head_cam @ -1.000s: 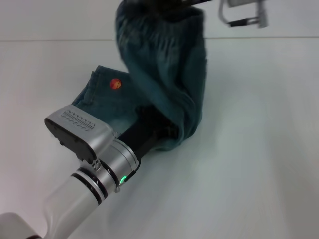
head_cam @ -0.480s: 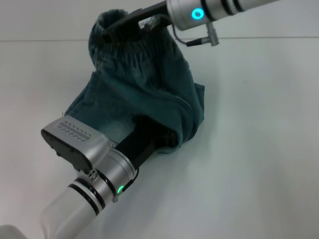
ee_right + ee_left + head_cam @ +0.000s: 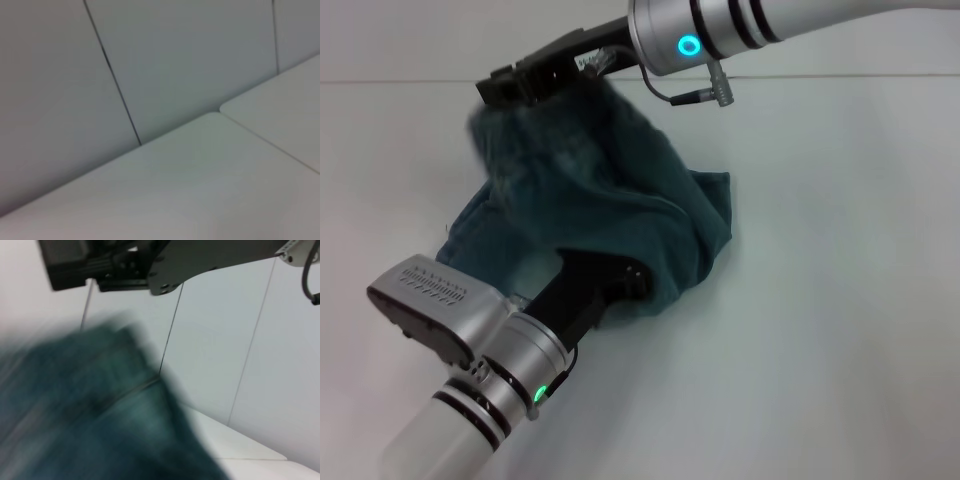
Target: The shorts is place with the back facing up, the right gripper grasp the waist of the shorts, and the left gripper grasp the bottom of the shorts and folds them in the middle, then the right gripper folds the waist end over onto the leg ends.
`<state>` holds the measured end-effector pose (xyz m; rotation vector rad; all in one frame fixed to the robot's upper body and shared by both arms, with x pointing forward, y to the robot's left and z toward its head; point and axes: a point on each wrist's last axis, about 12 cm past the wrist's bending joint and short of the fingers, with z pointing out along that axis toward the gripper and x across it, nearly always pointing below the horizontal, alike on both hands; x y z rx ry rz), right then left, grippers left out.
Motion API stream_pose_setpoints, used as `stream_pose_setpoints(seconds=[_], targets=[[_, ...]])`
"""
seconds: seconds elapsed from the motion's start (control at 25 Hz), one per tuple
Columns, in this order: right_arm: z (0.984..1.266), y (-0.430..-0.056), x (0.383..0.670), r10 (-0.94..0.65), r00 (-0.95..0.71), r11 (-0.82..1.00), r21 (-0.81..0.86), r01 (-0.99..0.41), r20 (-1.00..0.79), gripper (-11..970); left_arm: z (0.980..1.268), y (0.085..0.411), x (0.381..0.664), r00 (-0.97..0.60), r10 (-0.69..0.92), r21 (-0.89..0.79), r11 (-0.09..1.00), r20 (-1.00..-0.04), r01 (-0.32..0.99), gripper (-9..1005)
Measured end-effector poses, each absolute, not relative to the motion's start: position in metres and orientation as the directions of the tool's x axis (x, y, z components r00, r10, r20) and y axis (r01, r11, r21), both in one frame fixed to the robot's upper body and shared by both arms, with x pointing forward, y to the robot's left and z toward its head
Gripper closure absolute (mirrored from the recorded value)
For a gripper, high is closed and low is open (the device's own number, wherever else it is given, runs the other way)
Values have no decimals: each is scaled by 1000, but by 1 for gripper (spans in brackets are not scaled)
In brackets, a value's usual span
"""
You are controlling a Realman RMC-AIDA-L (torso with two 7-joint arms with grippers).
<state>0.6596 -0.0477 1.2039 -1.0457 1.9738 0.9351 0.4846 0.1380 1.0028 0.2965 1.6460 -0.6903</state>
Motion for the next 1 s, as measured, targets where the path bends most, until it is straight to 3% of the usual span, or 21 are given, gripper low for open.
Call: stream_pose_setpoints(seconds=[0.16,0.6,0.68,1.0], targets=[[1211,-59,658,-311,-414,399,278,-874,-856,872,1001,143,480,-198,-204,-280,795,-959,538,995],[1213,-150,635,-56,-395,435,334,-836,-917,430,996,178,456,-130,-237,-270,812,-963,518,996],[1208,-169,630,-18,-394,445,345,-827,-919,189,994,189,452,-124,-249,-277,814,-961,511,996],[1175,-227,605,52,-355,501,332,-799,-933,145,989,234,431,-63,-248,-252,877,-967,410,996]])
